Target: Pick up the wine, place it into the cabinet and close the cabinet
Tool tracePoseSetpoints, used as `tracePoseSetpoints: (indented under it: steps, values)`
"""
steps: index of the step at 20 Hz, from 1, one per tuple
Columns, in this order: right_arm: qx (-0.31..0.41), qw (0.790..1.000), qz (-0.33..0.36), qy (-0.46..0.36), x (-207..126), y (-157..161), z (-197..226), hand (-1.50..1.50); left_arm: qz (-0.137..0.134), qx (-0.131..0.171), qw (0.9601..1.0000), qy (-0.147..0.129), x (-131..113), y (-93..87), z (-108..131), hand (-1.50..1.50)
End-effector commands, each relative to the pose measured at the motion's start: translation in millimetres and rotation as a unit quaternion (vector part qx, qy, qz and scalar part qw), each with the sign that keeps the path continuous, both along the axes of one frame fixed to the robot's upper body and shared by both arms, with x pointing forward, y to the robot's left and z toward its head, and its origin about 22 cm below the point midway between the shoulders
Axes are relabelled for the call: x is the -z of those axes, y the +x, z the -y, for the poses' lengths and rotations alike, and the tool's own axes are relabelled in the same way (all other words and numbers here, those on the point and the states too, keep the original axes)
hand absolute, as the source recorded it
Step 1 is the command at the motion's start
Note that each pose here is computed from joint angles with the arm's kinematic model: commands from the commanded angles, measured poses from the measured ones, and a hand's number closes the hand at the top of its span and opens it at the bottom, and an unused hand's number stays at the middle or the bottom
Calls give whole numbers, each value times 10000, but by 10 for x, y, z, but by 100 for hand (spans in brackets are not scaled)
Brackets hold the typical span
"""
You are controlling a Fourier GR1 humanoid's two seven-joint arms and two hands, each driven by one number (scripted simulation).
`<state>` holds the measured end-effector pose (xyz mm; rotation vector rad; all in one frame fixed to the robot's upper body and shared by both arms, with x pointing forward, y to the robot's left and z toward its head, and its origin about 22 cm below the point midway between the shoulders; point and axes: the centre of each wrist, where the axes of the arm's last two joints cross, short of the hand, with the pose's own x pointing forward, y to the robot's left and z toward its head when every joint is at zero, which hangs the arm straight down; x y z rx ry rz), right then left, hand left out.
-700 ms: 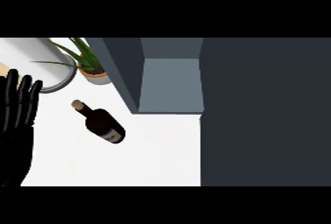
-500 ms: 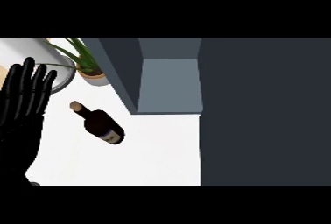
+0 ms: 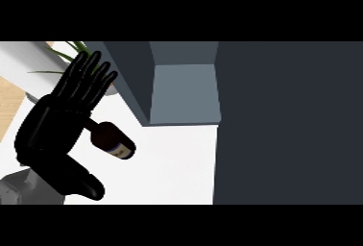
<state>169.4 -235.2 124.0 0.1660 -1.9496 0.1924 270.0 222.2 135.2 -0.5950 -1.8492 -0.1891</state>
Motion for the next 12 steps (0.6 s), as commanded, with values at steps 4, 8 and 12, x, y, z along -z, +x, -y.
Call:
tracePoseSetpoints:
  steps: [4,8,12]
  values:
    - [-154,9997,-195,74,-198,-181,100,-150,-392,396,9982,-237,-351,150,79,-150]
    - [-149,9997,-191,34,-285,-325,30,-150,-366,407,9983,-190,-41,43,0,-150]
    - [-170,9996,-209,-44,-431,-288,39,-150,-333,342,9986,-206,-322,182,73,-150]
